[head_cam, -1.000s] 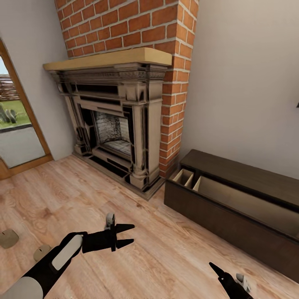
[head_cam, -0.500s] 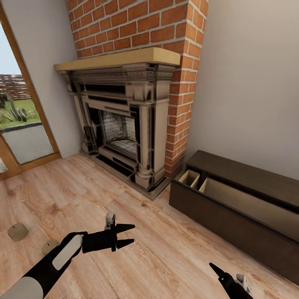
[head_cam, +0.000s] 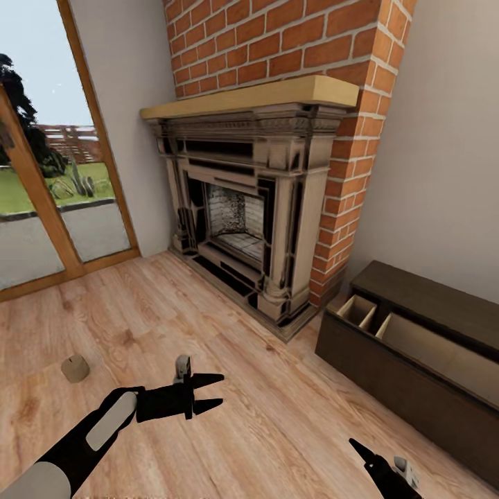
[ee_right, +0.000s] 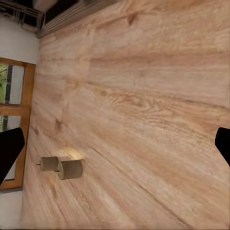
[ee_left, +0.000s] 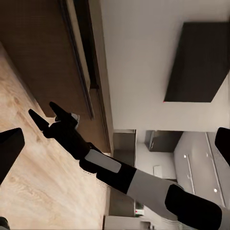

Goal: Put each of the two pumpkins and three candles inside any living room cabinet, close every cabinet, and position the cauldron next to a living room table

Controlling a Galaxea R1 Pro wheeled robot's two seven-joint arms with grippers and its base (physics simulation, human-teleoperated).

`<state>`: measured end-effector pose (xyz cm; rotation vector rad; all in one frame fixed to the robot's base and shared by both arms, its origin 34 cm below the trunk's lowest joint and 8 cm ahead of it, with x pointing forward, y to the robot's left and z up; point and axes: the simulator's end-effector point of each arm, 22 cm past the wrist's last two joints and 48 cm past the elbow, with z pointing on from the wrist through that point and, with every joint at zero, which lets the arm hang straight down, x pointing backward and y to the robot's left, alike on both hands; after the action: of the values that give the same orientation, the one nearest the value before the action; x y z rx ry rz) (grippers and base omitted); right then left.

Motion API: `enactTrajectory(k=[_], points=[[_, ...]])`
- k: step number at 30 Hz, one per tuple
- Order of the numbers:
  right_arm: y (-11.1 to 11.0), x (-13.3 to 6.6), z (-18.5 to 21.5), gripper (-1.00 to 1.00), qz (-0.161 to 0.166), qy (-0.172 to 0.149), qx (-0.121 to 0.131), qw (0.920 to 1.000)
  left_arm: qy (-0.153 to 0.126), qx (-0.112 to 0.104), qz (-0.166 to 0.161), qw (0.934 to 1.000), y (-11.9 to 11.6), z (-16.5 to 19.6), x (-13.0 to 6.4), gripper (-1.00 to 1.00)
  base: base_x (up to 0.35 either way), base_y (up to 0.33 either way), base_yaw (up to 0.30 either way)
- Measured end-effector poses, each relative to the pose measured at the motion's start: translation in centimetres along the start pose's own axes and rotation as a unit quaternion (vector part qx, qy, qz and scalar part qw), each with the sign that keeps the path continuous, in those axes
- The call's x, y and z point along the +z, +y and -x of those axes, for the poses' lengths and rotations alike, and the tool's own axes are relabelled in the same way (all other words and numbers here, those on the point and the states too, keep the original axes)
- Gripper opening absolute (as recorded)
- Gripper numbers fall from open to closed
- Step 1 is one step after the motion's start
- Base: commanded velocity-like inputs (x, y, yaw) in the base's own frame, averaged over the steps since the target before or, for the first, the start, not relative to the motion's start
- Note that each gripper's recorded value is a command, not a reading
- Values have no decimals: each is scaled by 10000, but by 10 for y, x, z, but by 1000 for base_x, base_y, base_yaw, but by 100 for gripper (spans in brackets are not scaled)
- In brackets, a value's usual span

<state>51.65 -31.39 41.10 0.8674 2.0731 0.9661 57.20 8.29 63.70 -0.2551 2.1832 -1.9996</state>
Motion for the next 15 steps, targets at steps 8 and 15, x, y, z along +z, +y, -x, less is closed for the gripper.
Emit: enactTrajectory(k=[8,15], points=[[0,0,0,100,2,1,2,10000,-3,0,-3,10000,0,0,0,100,3,4,291],[0,0,0,100,3,2,3,10000,-5,0,-2,10000,0,0,0,100,0,0,291]])
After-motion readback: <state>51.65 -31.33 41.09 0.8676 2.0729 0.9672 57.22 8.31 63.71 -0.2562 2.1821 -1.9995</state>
